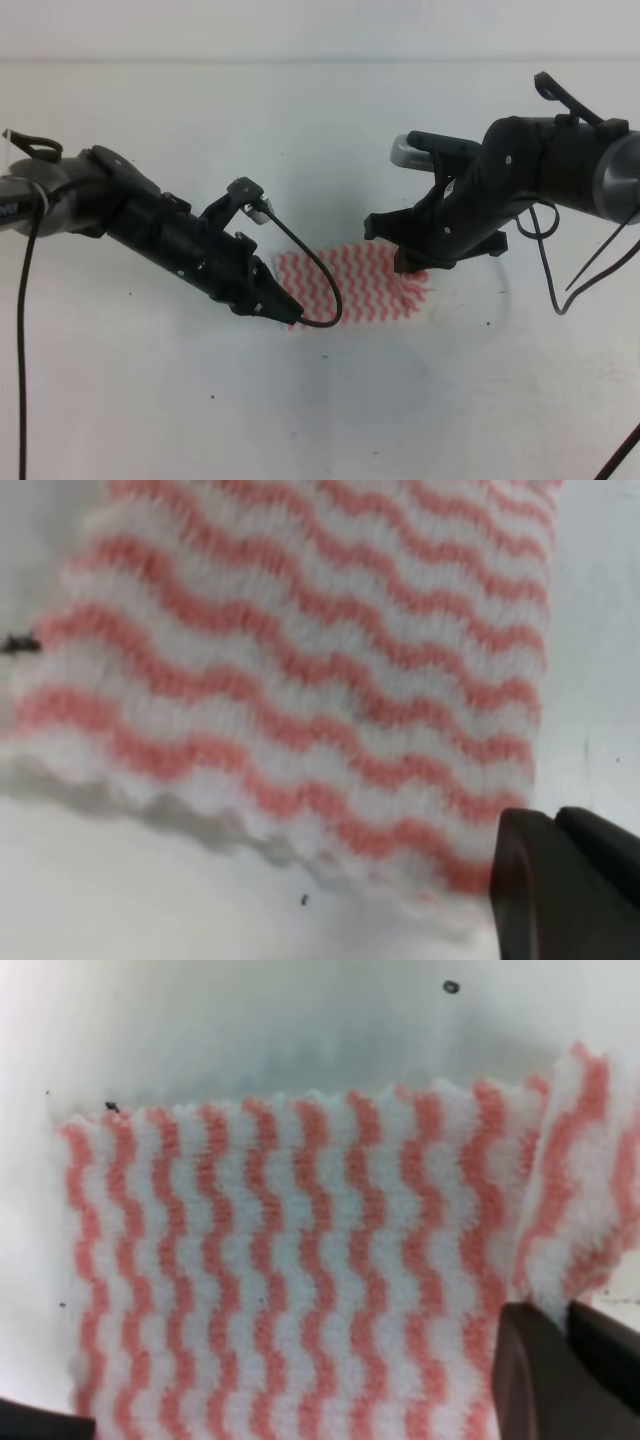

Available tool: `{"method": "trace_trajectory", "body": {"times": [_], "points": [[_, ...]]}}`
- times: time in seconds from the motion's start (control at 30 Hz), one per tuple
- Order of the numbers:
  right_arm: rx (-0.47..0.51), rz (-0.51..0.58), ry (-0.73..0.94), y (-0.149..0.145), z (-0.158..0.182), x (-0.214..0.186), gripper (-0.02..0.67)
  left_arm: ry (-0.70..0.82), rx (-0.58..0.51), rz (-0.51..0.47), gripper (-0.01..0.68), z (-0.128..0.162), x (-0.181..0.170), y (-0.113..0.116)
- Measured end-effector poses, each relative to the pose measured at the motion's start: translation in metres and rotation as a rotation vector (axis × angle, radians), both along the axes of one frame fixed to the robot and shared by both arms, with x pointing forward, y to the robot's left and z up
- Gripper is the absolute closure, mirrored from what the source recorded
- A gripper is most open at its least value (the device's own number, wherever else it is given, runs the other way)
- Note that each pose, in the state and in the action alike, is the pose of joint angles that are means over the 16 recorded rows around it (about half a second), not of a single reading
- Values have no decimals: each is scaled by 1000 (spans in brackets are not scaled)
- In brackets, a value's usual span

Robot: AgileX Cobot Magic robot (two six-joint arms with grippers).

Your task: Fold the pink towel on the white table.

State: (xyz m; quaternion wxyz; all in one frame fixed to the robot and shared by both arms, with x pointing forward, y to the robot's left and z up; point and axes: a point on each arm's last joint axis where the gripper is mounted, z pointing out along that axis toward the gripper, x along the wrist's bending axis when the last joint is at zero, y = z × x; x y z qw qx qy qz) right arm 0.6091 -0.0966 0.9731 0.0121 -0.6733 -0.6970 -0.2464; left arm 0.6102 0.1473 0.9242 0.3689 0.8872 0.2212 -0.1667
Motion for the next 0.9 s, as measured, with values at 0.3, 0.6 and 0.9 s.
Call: {"method": "trace_trajectory", "body": {"times": [0.3, 0.6, 0.9], "points": [[-1, 1, 2, 0, 0, 0, 664, -2, 16, 23, 678, -4, 3, 1], [-2, 4, 0, 0, 0, 0, 665, -16, 36, 46, 678, -5, 5, 2], [-2, 8, -2, 0, 0, 0, 665, -41, 3, 65, 678, 8, 9, 5]]}}
